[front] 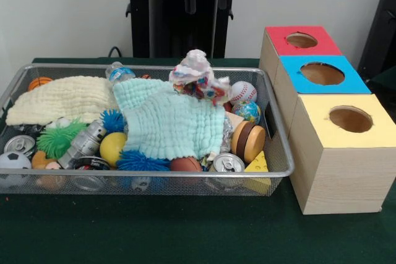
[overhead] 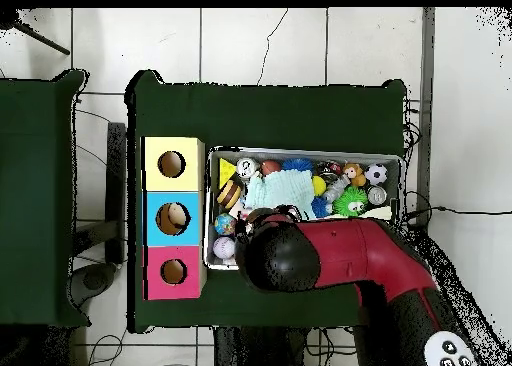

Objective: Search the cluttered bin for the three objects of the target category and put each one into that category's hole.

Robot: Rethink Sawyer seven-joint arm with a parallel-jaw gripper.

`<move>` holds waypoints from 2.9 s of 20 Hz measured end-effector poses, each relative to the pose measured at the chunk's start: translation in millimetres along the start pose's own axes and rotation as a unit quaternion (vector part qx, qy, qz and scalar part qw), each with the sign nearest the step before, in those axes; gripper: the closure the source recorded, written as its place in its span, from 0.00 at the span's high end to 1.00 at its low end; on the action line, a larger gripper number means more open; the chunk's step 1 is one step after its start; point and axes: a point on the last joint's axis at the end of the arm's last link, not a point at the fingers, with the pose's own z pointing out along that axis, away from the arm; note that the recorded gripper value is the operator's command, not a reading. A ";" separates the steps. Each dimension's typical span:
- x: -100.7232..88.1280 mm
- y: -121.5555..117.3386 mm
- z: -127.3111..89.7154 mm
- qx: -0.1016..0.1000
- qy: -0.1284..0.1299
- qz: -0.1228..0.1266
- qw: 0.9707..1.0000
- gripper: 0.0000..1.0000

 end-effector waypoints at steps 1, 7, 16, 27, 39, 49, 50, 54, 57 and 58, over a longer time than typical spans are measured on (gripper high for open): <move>1.0 -0.4 0.2 -0.001 0.000 0.000 1.000 1.00; 5.7 -1.0 1.5 -0.005 0.003 0.001 1.000 1.00; 5.9 2.4 2.2 -0.006 0.003 -0.004 1.000 1.00; 2.4 6.7 1.7 -0.008 0.000 -0.011 1.000 1.00; 2.4 7.2 1.9 -0.007 0.001 -0.014 1.000 1.00; 2.6 7.1 2.0 -0.006 0.001 -0.014 1.000 1.00; 2.6 7.1 2.0 -0.006 0.001 -0.015 1.000 1.00; 2.8 7.0 2.2 -0.006 0.001 -0.015 1.000 1.00; 3.3 6.8 2.5 -0.005 0.001 -0.017 1.000 1.00; 4.0 6.6 3.2 -0.004 0.002 -0.019 1.000 1.00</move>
